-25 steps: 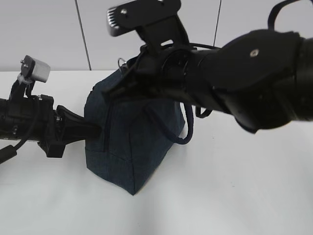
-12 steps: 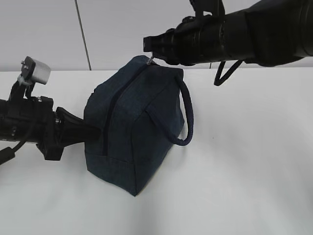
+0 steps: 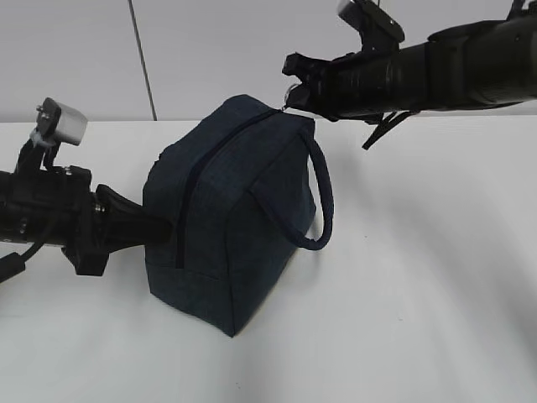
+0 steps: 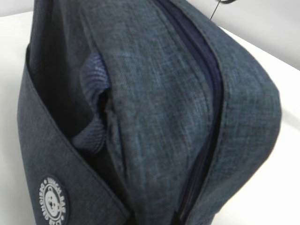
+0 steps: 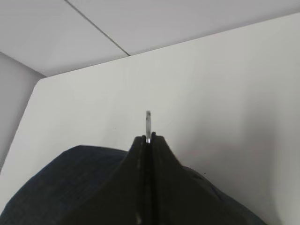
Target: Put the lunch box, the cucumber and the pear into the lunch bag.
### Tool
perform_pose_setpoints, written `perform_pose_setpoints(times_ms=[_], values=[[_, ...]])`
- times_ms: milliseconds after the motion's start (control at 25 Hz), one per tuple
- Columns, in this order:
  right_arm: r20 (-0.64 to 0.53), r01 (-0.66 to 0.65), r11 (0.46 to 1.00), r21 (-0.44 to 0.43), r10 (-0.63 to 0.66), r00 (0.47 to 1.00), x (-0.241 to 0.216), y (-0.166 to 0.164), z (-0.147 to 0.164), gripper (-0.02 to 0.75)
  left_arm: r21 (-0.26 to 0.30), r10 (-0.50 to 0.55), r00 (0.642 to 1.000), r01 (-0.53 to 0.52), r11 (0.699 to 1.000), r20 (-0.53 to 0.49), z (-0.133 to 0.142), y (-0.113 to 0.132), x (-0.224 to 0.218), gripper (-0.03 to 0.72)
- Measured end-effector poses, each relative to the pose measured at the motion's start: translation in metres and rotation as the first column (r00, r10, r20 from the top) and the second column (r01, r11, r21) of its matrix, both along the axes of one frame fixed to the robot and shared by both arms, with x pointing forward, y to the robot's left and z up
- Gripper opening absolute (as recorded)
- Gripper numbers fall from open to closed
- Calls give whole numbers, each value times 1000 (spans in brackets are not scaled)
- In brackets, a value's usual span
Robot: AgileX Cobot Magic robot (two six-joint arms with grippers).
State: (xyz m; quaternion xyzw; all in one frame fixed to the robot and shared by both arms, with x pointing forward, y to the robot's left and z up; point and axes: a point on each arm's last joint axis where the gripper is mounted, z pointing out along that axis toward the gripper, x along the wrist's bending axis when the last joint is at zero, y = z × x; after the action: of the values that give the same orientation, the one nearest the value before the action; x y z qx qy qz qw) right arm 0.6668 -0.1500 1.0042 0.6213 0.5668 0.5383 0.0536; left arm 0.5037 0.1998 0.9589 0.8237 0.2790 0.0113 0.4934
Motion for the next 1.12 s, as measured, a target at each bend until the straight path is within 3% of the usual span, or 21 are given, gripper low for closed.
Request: perform_pose_setpoints(times_ms=[200, 360, 440, 680, 760, 960, 1120], values=[[-143, 45, 987, 153, -23, 989, 17, -24, -39, 0, 3, 1, 1000, -1, 1000, 0, 0, 0, 0, 10], [-317, 52, 957, 287, 44, 947, 20, -23, -93, 0, 5, -2, 1000, 2, 1000, 0, 0, 0, 0, 10], [-352, 47, 949, 310, 69, 934, 19, -21, -107, 0, 5, 0, 1000, 0, 1000, -1, 0, 0, 0, 10], [-290, 1, 957, 291, 87, 953, 23, -27, -100, 12, 4, 7, 1000, -7, 1000, -16, -1, 0, 0, 22], [-239, -47, 955, 293, 121, 963, 25, -32, -93, 93, 7, 16, 999, -16, 1000, -28, -1, 1, 0, 77], [-163, -88, 944, 318, 146, 976, 30, -47, -72, 485, -2, 30, 998, -30, 1000, -57, -1, 0, 0, 361], [-72, -130, 942, 311, 160, 985, 30, -67, -50, 559, -5, 28, 997, -29, 1000, -72, 2, 0, -3, 423]])
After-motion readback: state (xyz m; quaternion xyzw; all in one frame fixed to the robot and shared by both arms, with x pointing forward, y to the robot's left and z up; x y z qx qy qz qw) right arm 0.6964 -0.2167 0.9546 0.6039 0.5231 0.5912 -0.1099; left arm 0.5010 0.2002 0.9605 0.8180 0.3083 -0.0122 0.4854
